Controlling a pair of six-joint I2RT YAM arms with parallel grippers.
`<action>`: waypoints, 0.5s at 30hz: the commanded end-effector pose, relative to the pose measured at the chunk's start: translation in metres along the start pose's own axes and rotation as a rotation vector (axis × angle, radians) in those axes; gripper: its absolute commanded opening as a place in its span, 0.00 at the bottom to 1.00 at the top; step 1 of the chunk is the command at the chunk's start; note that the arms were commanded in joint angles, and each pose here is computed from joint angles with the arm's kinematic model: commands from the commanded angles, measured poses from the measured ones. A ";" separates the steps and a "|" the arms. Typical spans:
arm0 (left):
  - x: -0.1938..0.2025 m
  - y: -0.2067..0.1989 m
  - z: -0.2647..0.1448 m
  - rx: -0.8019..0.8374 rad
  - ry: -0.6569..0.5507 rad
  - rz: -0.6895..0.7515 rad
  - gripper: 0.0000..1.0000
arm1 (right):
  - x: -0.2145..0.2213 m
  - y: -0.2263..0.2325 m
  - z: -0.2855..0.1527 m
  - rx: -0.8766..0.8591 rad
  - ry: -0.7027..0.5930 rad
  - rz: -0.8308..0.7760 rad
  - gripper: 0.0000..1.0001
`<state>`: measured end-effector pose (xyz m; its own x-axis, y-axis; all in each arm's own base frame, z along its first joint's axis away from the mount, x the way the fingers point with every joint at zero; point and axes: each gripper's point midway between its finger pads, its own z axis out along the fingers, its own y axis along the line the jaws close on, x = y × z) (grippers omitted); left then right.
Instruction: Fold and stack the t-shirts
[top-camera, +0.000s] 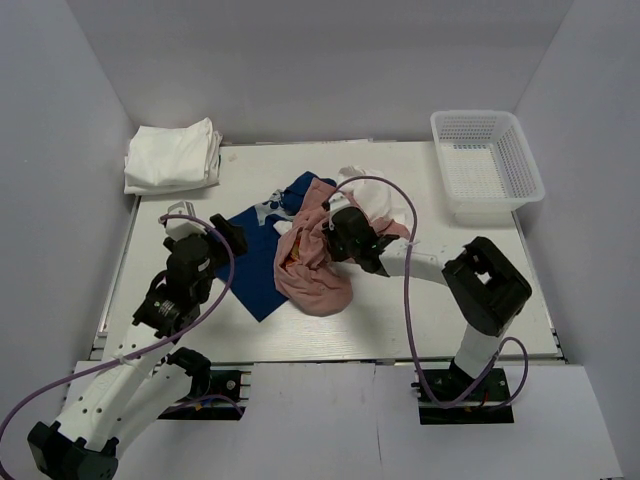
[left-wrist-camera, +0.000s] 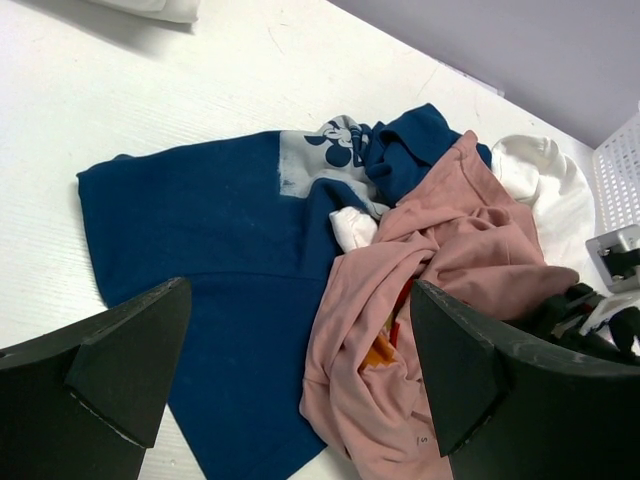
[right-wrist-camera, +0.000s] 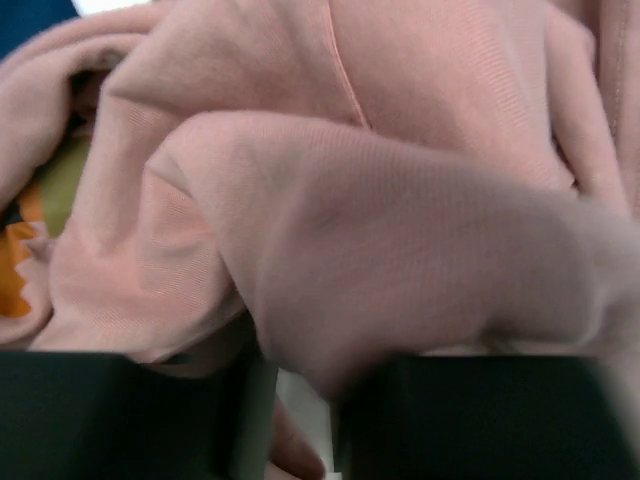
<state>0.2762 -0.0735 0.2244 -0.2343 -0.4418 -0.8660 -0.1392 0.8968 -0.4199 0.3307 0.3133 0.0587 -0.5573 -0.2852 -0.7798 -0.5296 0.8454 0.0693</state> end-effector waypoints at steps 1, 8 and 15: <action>0.002 0.001 0.002 0.005 -0.010 -0.010 1.00 | -0.080 0.014 -0.023 -0.046 -0.252 0.044 0.18; 0.000 0.002 0.003 -0.015 -0.003 -0.001 1.00 | -0.165 -0.009 -0.091 0.036 -0.563 0.073 0.00; 0.001 0.007 0.002 -0.029 -0.017 -0.013 1.00 | -0.237 -0.104 -0.170 0.373 -0.816 0.235 0.00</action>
<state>0.2775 -0.0723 0.2160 -0.2463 -0.4358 -0.8657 -0.1573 0.8993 -0.4080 0.3813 0.2689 0.2631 -0.1420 0.0872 -0.9860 -0.3420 0.9305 0.1316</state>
